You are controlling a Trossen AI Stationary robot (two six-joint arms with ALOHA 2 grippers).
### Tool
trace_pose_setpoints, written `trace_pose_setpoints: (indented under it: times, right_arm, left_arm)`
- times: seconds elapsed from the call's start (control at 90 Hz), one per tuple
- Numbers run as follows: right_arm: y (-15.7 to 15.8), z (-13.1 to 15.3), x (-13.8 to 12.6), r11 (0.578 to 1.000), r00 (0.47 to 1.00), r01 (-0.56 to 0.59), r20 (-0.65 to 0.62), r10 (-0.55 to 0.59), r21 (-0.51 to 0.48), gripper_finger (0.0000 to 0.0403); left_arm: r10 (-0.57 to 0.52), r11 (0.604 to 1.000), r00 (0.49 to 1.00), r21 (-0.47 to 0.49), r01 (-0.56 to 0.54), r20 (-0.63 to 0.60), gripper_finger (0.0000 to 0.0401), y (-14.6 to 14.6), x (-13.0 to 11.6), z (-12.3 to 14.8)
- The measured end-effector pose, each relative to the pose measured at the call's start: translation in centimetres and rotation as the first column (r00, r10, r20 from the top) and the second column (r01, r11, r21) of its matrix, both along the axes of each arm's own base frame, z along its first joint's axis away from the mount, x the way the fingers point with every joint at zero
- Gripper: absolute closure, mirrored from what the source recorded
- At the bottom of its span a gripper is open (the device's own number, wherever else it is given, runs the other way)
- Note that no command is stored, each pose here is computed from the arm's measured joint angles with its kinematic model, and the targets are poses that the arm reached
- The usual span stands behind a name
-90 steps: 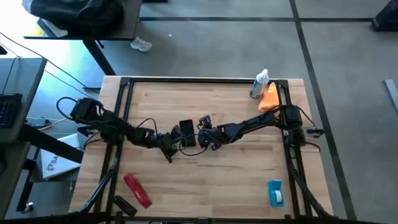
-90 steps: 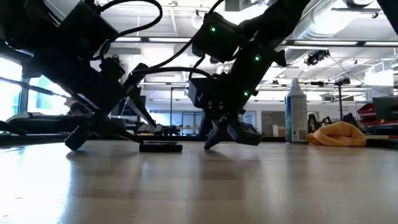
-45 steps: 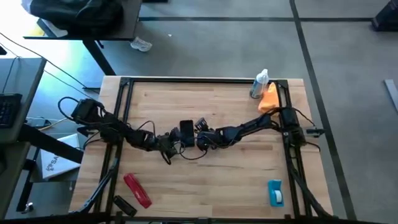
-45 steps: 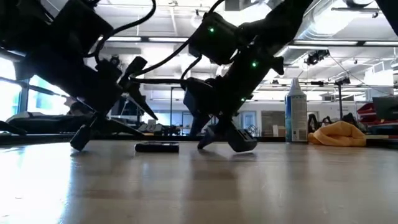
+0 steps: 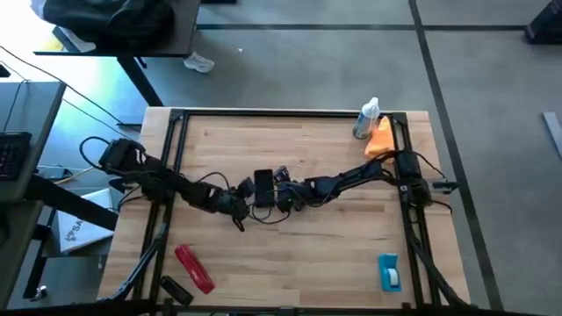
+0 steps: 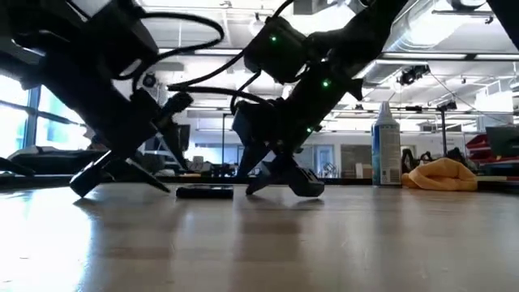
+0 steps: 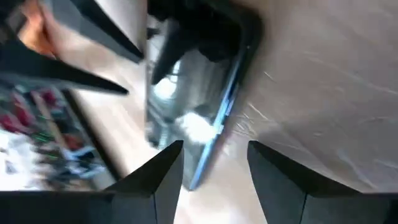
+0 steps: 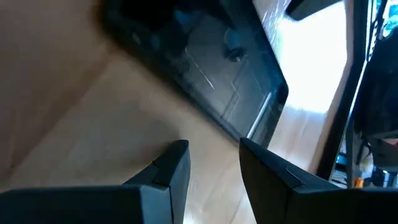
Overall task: Apply microfiber cloth
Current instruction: Spray the front and back of the cellphone using a spray bottle
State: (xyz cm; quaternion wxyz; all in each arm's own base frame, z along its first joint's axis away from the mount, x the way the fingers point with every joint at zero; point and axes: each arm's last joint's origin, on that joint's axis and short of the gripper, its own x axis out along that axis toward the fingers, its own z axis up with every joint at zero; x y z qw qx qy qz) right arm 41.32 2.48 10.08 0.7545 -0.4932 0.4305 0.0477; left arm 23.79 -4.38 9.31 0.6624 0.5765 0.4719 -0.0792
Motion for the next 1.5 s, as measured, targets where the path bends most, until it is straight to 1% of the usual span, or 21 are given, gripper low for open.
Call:
trace_pose_setpoints:
  times: [0.1,0.167,0.244,0.3,0.411,0.611,0.733,0.833,0.922,0.978,1.178,1.289,1.4,1.5]
  right_arm:
    - [0.1,0.1,0.2,0.999,0.999,-0.016,0.03,0.014,0.039,0.0288]
    - [0.3,0.2,0.4,0.996,0.998,-0.021,0.058,0.016,0.088,0.0288]
    - [0.5,0.3,0.6,0.985,0.995,-0.028,0.098,0.012,0.167,0.0288]
    - [0.6,0.3,0.7,0.98,0.993,-0.021,0.116,-0.002,0.197,0.0288]
    - [0.9,0.4,0.7,0.977,0.99,-0.014,0.139,-0.016,0.211,0.0288]
    - [1.0,0.4,0.7,0.96,0.983,0.058,0.152,-0.102,0.274,0.0288]
    - [1.2,0.4,0.6,0.964,0.978,0.088,0.159,-0.131,0.252,0.0288]
    - [1.6,0.4,0.6,0.972,0.974,0.11,0.171,-0.147,0.209,0.0288]
    - [2.0,0.6,0.7,0.973,0.97,0.106,0.193,-0.146,0.204,0.0288]
    - [2.5,0.7,0.7,0.974,0.97,0.095,0.202,-0.137,0.205,0.0288]
    - [3.7,0.8,0.6,0.976,0.97,0.077,0.213,-0.121,0.206,0.0288]
    - [3.7,0.9,0.6,0.972,0.963,0.099,0.224,-0.147,0.213,0.0288]
    - [3.6,1.0,0.6,0.972,0.957,0.114,0.239,-0.163,0.206,0.0288]
    - [3.6,1.1,0.7,0.966,0.95,0.125,0.253,-0.182,0.225,0.0288]
  left_arm:
    - [0.03,0.998,0.999,-0.05,-0.028,0.031,0.0253,0.4,0.2,0.0]
    - [0.028,0.997,0.998,-0.077,-0.024,0.054,0.0257,0.5,0.5,0.1]
    - [0.026,0.995,0.997,-0.097,-0.019,0.077,0.0263,0.7,0.7,0.2]
    - [0.027,0.994,0.996,-0.106,-0.017,0.088,0.0266,0.8,0.9,0.3]
    - [0.025,0.994,0.995,-0.111,-0.014,0.095,0.027,0.9,1.0,0.3]
    - [0.002,0.996,0.994,-0.089,0.008,0.11,0.027,0.1,0.9,0.4]
    - [-0.014,0.995,0.991,-0.097,0.027,0.136,0.027,-0.5,1.0,1.0]
    - [-0.027,0.988,0.985,-0.143,0.052,0.169,0.027,-1.1,0.8,1.5]
    - [-0.024,0.981,0.972,-0.18,0.067,0.234,0.027,-1.7,1.0,2.5]
    - [-0.011,0.98,0.968,-0.188,0.06,0.252,0.027,-1.8,1.0,2.8]
    - [0.005,0.983,0.966,-0.178,0.043,0.257,0.027,-2.0,0.8,3.0]
    - [0.018,0.984,0.968,-0.178,0.028,0.252,0.027,-1.9,0.7,2.9]
    - [-0.008,0.98,0.971,-0.192,0.056,0.241,0.027,-1.9,0.7,2.8]
    - [-0.017,0.975,0.971,-0.209,0.068,0.237,0.0278,-1.9,0.8,2.8]
